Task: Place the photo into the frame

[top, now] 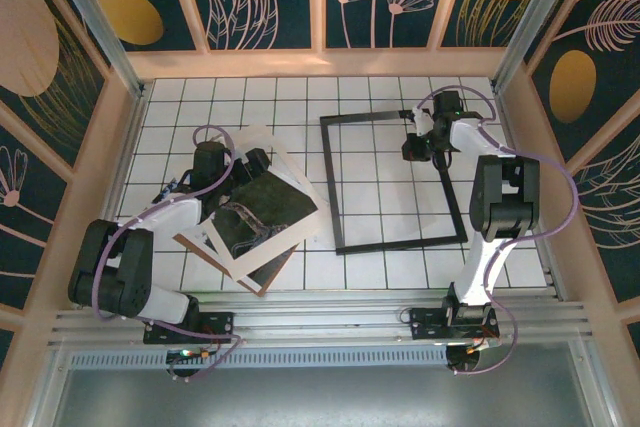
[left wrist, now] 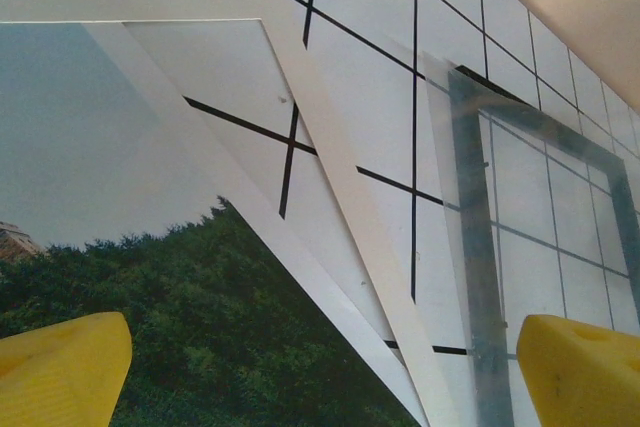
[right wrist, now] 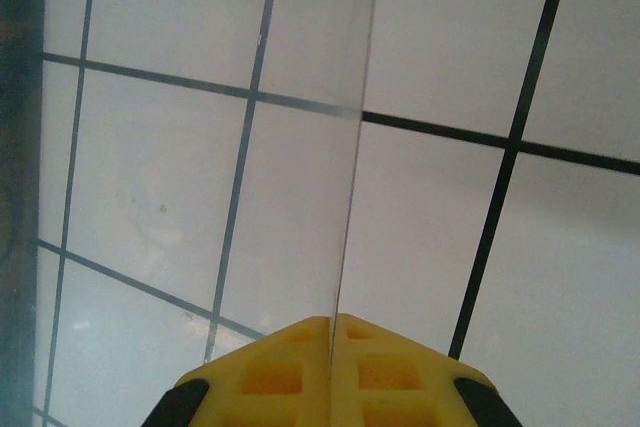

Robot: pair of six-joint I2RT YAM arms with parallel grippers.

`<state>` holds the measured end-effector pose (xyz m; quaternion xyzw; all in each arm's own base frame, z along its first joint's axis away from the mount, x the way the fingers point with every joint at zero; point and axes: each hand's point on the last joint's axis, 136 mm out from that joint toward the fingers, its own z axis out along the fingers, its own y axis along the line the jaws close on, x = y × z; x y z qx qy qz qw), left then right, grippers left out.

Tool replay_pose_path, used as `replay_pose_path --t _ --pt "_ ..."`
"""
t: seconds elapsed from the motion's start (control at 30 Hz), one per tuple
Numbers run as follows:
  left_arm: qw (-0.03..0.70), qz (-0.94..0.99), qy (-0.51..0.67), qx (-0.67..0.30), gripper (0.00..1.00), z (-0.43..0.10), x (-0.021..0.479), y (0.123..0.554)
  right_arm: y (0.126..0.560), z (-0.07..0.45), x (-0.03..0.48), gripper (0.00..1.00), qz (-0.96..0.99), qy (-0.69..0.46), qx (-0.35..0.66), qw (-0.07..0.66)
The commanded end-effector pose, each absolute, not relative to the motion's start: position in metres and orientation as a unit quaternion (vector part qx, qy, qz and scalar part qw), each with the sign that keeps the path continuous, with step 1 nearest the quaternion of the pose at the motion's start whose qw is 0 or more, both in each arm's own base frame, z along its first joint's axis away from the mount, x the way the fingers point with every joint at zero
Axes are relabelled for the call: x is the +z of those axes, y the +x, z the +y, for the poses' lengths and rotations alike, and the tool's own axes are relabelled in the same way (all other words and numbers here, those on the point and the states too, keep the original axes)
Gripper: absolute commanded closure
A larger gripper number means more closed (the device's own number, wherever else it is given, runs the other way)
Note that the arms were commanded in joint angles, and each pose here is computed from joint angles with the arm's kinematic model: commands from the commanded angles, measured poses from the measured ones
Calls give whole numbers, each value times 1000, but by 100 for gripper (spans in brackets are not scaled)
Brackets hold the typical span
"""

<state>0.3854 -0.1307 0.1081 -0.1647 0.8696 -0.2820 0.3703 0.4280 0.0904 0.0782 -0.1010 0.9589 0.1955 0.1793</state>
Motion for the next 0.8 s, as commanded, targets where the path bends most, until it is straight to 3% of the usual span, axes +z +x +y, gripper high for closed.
replay_pose_path --t 0.0,0.77 --pt "382 868 -155 -277 1 -132 114 393 419 87 82 100 963 -88 199 160" --pt "376 871 -153 -277 1 -135 109 394 415 80 76 100 968 -83 184 150"
